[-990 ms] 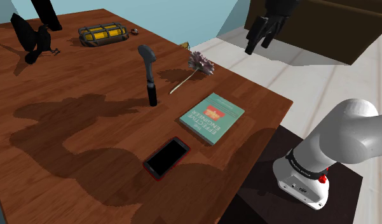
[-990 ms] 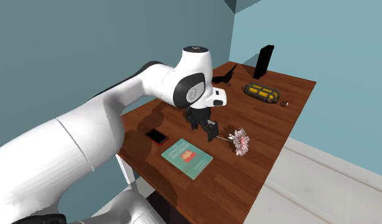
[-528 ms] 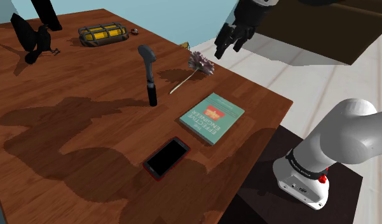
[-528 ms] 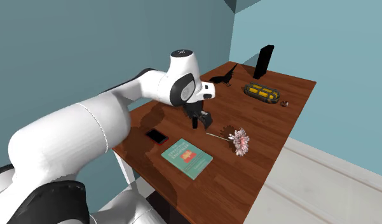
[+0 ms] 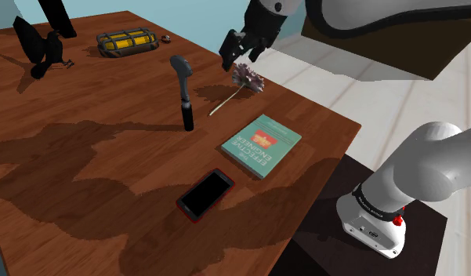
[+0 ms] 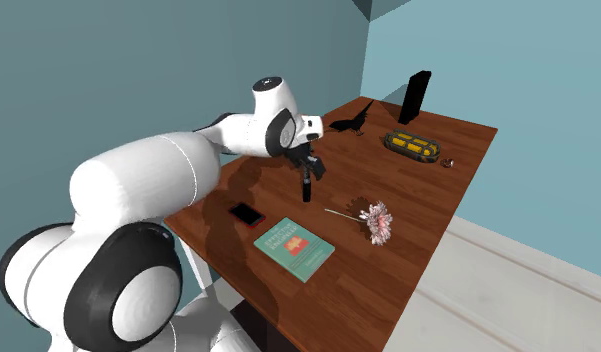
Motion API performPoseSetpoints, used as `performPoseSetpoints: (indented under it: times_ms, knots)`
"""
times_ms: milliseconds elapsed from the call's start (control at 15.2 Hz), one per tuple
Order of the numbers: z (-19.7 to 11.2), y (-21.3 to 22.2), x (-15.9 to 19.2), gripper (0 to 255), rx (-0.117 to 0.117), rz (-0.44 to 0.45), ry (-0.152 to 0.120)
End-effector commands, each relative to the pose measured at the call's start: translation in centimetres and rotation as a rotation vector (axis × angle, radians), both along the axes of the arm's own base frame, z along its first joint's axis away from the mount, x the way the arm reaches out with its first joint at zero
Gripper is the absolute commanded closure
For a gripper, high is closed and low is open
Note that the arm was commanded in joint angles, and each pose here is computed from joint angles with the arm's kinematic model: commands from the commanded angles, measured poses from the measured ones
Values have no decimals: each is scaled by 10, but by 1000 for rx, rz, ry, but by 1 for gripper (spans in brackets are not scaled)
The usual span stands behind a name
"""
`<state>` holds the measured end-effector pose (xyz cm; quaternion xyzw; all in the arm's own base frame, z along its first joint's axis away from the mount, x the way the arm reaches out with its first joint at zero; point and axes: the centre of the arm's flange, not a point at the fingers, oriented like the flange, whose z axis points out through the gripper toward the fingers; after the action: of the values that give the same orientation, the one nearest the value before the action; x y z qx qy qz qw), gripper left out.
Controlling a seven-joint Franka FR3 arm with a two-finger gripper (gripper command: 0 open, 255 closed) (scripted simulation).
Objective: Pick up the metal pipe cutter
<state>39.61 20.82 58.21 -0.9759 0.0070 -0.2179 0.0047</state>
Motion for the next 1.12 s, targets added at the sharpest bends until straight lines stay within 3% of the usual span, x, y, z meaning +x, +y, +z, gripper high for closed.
performPoseSetpoints:
  times_ms: [0,528,1056]
  knots:
    - [-5,20,11,0,1,7,-42]
    - [-11,98,52,0,-6,32,-196]
    - [-51,98,52,0,-6,32,-196]
